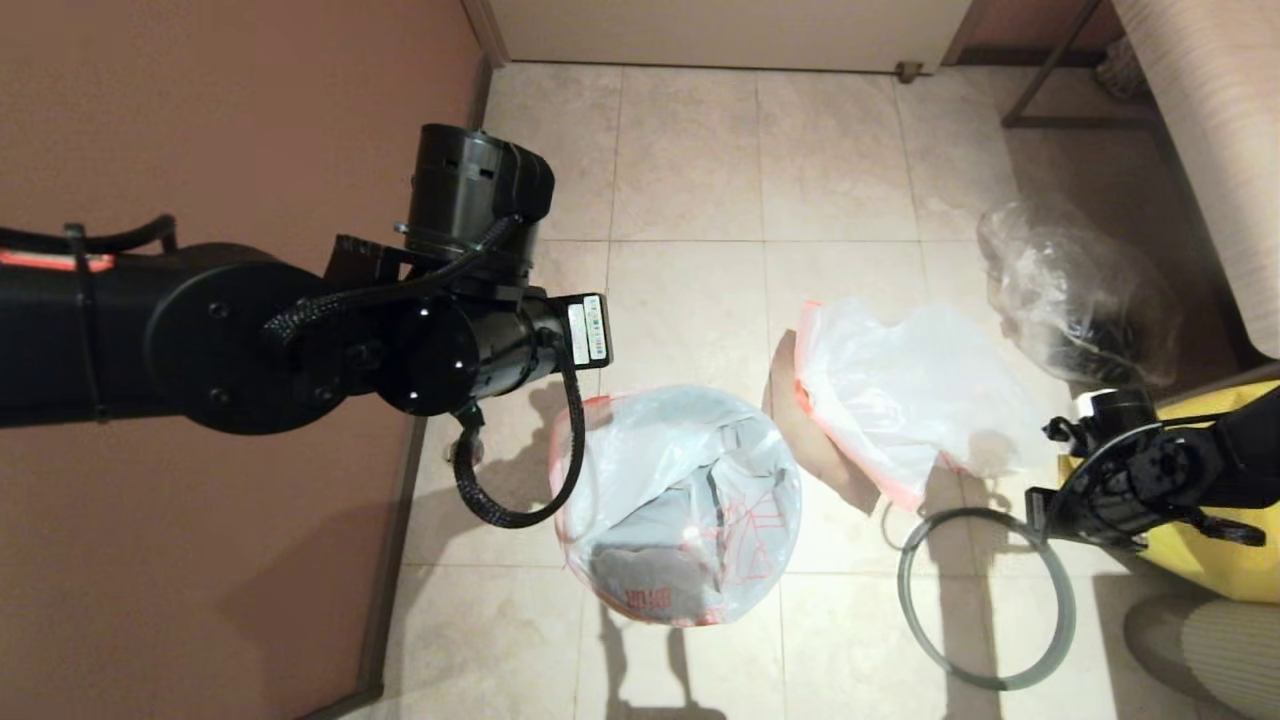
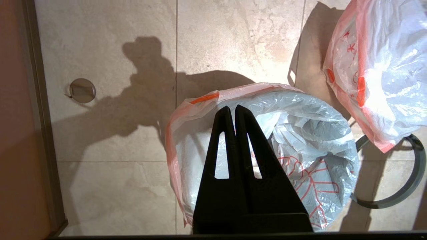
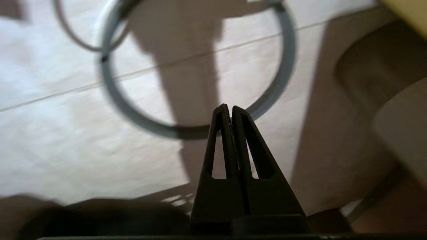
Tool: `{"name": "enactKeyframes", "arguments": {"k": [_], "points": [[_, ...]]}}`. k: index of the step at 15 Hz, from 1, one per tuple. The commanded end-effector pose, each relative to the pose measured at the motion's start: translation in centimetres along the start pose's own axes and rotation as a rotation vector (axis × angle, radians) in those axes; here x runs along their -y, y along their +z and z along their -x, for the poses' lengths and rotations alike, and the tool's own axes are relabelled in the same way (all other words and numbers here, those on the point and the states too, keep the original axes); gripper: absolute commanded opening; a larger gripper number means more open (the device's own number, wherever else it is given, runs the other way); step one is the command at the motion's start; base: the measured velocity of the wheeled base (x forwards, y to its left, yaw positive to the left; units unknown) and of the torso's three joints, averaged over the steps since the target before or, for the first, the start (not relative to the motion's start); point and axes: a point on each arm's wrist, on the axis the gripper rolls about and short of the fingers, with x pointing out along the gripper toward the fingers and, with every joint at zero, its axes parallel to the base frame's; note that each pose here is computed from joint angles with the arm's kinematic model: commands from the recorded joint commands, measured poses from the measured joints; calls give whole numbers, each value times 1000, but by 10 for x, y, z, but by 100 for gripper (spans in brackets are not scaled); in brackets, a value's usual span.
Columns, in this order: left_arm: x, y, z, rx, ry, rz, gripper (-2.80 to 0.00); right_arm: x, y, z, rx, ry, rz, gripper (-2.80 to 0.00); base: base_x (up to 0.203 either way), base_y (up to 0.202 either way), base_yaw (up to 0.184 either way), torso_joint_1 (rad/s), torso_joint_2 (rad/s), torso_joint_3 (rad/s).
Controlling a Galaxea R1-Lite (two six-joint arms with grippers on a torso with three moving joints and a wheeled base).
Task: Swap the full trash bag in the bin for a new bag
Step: Place the trash can ring on the trash can
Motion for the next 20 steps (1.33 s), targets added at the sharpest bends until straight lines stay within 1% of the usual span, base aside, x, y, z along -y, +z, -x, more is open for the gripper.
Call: {"name": "enactKeyframes", "arguments": {"k": [1,3,4,5,6,7,8,9,10,11,14,16,17,19,20], "points": [[5,0,5,5,-16,-3,-280,44,-10,-68,-90,-81,83,-280,0,0,0,0,0,0],[13,-8,0,-15,-28,-22,-280,72,-16,-85,-126,-105,222,-280,0,0,0,0,0,0],[16,-11,-4,-25,-28,-28,-280,83,-23,-95,-136,-100,282,-280,0,0,0,0,0,0],[18,-15,-7,-33,-28,-34,-280,92,-28,-107,-114,-94,327,0,0,0,0,0,0,0],[20,-16,-5,-36,-38,-36,-280,97,-32,-121,-85,-97,358,0,0,0,0,0,0,0],[25,-18,-2,-44,-68,-40,-280,100,-36,-132,-61,-100,393,0,0,0,0,0,0,0],[29,-23,-1,-67,-112,-49,-280,102,-39,-143,-54,-101,439,0,0,0,0,0,0,0],[34,-28,-3,-89,-139,-58,-280,102,-39,-152,-43,-97,461,0,0,0,0,0,0,0],[36,-32,-7,-100,-140,-60,-280,100,-41,-159,-33,-67,479,0,0,0,0,0,0,0],[37,-34,-9,-105,-139,-60,-280,99,-40,-163,-12,-29,493,0,0,0,0,0,0,0],[37,-34,-10,-106,-138,-61,-280,101,-33,-173,22,-16,499,0,0,0,0,0,0,0],[38,-35,-11,-108,-138,-62,-280,101,-37,-183,21,4,498,0,0,0,0,0,0,0],[38,-35,-12,-107,-137,-61,-280,101,-38,-191,23,4,498,-280,0,0,0,0,0,0],[37,-33,-12,-101,-128,-58,-280,102,-35,-209,28,3,497,-280,0,0,0,0,0,0],[37,-32,-12,-94,-128,-54,-280,101,-36,-214,-2,16,491,-280,0,0,0,0,0,0]]}}
